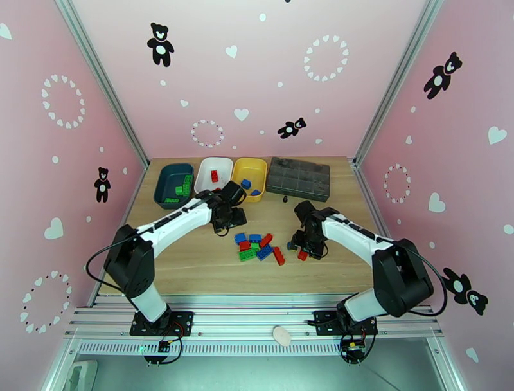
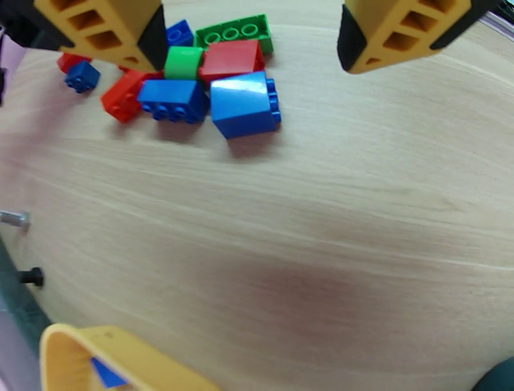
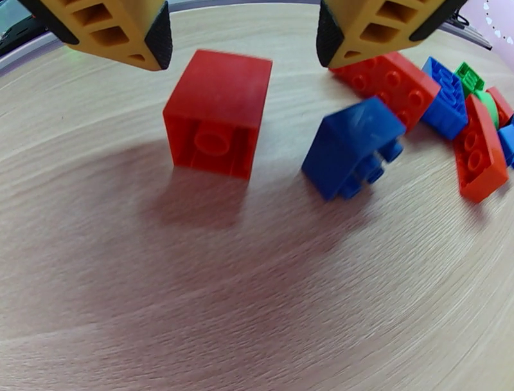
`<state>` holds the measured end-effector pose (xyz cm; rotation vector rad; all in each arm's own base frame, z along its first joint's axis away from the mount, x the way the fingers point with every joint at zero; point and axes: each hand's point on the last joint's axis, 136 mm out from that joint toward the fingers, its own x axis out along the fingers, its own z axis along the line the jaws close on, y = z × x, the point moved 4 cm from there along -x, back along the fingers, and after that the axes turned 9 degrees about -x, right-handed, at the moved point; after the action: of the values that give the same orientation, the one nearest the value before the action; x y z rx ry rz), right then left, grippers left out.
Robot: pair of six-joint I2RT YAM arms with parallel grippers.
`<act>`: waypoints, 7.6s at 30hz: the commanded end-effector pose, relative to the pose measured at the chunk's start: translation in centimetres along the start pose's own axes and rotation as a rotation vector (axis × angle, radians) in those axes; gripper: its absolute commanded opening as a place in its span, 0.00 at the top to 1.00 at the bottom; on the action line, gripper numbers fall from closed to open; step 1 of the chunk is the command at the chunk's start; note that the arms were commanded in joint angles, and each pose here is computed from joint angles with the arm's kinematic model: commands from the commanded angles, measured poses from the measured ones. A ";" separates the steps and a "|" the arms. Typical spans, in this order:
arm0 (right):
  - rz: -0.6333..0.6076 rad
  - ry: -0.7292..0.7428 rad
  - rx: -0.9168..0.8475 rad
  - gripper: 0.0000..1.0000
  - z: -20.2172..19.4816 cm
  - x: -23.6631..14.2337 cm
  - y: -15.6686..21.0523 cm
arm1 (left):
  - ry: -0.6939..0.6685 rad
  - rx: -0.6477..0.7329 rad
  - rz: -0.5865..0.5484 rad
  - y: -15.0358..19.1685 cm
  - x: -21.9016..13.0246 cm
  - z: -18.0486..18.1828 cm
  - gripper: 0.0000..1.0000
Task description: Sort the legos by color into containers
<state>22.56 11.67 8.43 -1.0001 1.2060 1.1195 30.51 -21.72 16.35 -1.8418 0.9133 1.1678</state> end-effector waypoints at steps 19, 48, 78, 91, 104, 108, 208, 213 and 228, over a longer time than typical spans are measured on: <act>0.003 0.092 0.020 0.60 -0.5 1.7 -1.5 | 0.051 -0.153 -0.030 -3.3 -2.2 4.2 0.24; -0.220 -0.618 -0.491 0.85 27.2 -6.3 -9.3 | 0.087 -0.469 0.037 -5.1 -0.5 12.4 0.25; -0.374 -0.993 -0.352 0.30 38.0 -9.3 -20.2 | 0.096 -0.483 0.039 -6.7 -2.0 13.5 0.25; -0.357 -0.575 -0.471 0.35 26.9 -13.6 -12.9 | 0.079 -0.386 -0.004 -5.1 -2.9 12.2 0.25; -0.171 -0.175 -0.238 0.25 9.2 -6.7 -4.8 | 0.072 -0.189 0.038 -0.8 -0.8 4.9 0.25; -0.103 -0.096 -0.248 0.25 6.6 -4.2 -2.9 | 0.079 -0.158 0.058 0.2 0.0 2.9 0.25; -0.278 -0.445 -0.301 0.41 19.9 -11.6 -15.2 | 0.139 -0.237 0.025 -5.0 -3.2 4.8 0.09; -0.196 -0.349 -0.293 0.41 15.2 -9.5 -10.5 | 0.112 -0.184 0.041 -3.0 -2.4 4.0 0.11; 0.004 -0.056 -0.521 0.45 7.8 -3.6 3.7 | 0.114 -0.206 0.057 -1.8 -1.2 3.3 0.14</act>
<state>21.72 20.98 12.99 -1.2821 0.8481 1.5016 29.79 -18.04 16.09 -2.0463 0.9767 1.2644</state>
